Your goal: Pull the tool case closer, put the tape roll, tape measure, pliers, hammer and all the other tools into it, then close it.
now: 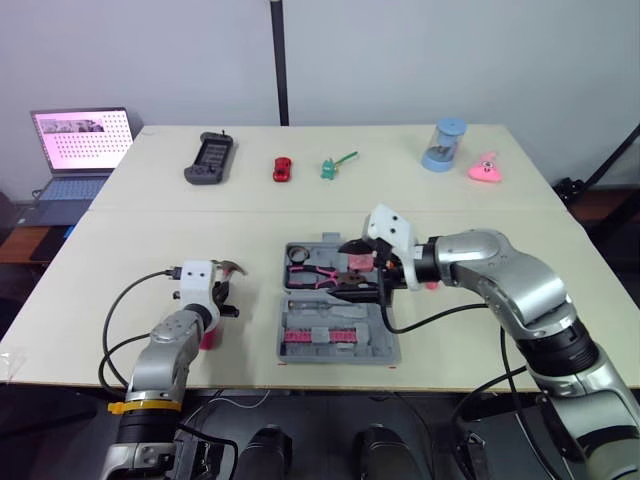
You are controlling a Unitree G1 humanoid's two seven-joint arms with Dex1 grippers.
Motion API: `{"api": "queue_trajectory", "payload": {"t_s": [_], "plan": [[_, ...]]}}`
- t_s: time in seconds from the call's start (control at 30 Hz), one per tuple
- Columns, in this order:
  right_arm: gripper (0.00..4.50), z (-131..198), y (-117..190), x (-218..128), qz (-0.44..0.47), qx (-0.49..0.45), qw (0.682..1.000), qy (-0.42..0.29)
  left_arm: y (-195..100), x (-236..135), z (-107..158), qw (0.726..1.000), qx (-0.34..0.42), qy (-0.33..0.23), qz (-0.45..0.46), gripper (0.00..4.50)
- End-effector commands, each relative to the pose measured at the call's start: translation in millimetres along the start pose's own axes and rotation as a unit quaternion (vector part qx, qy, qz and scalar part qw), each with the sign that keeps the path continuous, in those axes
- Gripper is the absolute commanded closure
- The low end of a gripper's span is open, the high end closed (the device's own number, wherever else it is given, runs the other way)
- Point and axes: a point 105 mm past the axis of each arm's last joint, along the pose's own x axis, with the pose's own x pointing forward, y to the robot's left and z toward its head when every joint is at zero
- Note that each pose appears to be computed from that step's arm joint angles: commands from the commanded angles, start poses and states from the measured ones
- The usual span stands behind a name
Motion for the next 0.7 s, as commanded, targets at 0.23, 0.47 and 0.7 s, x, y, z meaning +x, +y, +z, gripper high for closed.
{"api": "queue_trajectory", "payload": {"t_s": [0.23, 0.47, 0.7], "plan": [[0.0, 13, -4, -19, -0.011, -0.03, 0.999, -0.015, -17, -12, 67, 0.985, 0.087, -0.1, -0.112, 4.3], [0.0, -7, -10, -67, -0.042, -0.036, 0.998, 0.014, -57, -30, 107, 0.908, 0.236, -0.094, -0.332, 4.31], [0.0, -31, 14, -102, -0.049, -0.003, 0.997, 0.055, -119, -55, 124, 0.784, 0.313, -0.04, -0.534, 4.31]]}}
